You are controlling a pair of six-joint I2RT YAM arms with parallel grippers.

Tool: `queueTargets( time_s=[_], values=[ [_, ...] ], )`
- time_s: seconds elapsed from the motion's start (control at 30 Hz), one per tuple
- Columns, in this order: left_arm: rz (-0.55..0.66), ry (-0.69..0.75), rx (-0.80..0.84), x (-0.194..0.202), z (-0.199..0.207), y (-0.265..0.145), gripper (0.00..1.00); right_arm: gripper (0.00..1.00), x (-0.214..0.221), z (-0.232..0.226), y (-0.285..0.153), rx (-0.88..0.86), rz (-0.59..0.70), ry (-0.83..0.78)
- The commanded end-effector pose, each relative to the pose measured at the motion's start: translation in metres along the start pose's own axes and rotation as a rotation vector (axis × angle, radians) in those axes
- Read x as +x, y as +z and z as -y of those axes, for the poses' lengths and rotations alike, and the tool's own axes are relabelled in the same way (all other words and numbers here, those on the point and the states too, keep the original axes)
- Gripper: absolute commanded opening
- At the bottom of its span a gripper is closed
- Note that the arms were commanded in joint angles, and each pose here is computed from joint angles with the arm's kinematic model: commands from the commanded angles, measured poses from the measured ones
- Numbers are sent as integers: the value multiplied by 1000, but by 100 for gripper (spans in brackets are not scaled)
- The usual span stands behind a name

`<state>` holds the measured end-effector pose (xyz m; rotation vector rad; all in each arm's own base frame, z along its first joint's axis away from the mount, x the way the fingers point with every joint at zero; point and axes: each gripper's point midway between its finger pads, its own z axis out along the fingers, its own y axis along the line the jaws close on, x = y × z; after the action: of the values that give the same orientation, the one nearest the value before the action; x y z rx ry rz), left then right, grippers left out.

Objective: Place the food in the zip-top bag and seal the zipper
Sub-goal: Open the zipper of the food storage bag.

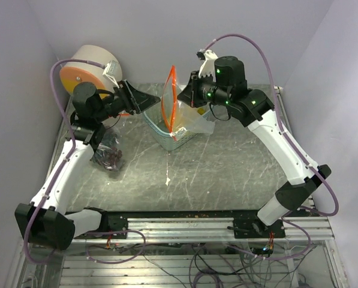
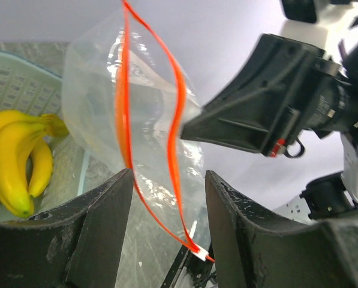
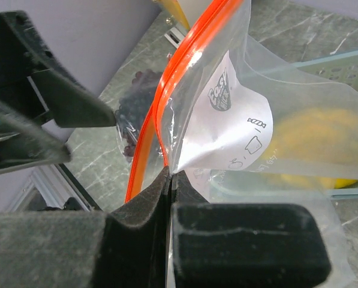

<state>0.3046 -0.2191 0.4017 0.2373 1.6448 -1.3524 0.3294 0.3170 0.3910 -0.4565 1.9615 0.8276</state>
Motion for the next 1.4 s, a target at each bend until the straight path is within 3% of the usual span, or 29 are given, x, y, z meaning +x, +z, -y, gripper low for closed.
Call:
queueTargets(
  time_s=[0.0,0.47,0.53,0.6,0.67,0.87,1.07,1.13,1.2,1.3,1.37],
  values=[
    [37,-40,-55,-10,-13,11,62,0,-5,-7,5,-47,14,-13],
    [-15,-88,-64,12,-33,46,58,0,-7,-15,11,-98,25,-9],
    [-23,-88,-49,15,-34,51,45,0,-5,-15,11,-101,22,-2],
    [-40,-89,-22,18,-32,55,11,0,-7,-11,10,-80,36,-2],
    [-67,-67,-35,18,-34,54,7,0,-14,-1,5,-20,64,-4],
    [-66,142,-428,-20,-79,3,7,0,-20,68,-20,242,113,55],
    [8,341,-707,-69,-85,-38,7,0,-2,87,-2,288,44,99],
    [31,387,-776,-81,-86,-50,7,0,-5,80,11,231,55,110],
    [49,420,-820,-90,-84,-59,7,16,-19,58,20,103,95,98],
    [78,441,-834,-101,-78,-64,7,49,-44,11,18,-150,164,33],
    [102,453,-836,-107,-72,-66,7,60,-49,-5,14,-240,181,-3]
  ],
)
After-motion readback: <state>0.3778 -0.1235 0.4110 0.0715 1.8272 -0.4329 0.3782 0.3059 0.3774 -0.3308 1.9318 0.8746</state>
